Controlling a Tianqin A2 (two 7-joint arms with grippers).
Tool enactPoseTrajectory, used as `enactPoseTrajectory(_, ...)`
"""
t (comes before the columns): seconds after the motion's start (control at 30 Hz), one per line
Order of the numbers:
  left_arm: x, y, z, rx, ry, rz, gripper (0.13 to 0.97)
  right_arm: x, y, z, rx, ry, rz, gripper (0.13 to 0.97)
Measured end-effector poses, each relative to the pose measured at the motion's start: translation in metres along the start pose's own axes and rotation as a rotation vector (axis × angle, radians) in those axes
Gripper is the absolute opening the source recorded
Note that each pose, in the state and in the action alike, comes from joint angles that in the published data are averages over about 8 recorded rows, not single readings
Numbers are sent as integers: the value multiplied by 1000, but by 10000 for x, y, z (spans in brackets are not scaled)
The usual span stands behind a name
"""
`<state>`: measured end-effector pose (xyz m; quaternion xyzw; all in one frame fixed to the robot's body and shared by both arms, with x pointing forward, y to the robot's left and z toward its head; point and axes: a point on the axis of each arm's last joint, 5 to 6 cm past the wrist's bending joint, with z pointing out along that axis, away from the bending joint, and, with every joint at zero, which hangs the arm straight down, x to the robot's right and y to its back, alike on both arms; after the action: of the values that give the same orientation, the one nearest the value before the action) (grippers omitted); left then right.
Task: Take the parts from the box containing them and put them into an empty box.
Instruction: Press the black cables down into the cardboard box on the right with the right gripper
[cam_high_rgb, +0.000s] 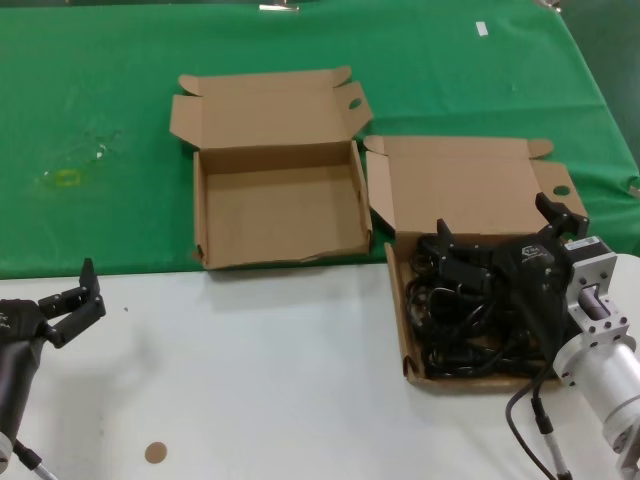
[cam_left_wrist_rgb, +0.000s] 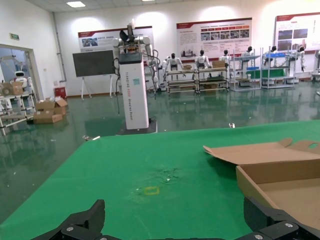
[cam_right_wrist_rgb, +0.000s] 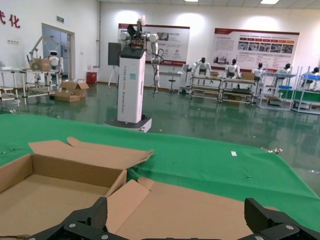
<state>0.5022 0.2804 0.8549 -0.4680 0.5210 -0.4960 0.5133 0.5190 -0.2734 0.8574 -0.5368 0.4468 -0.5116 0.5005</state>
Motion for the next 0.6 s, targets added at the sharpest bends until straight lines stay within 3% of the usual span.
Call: enactPoseTrajectory(0.6, 0, 0, 0, 0, 0, 0, 958, 0, 0, 0, 0, 0, 0, 966)
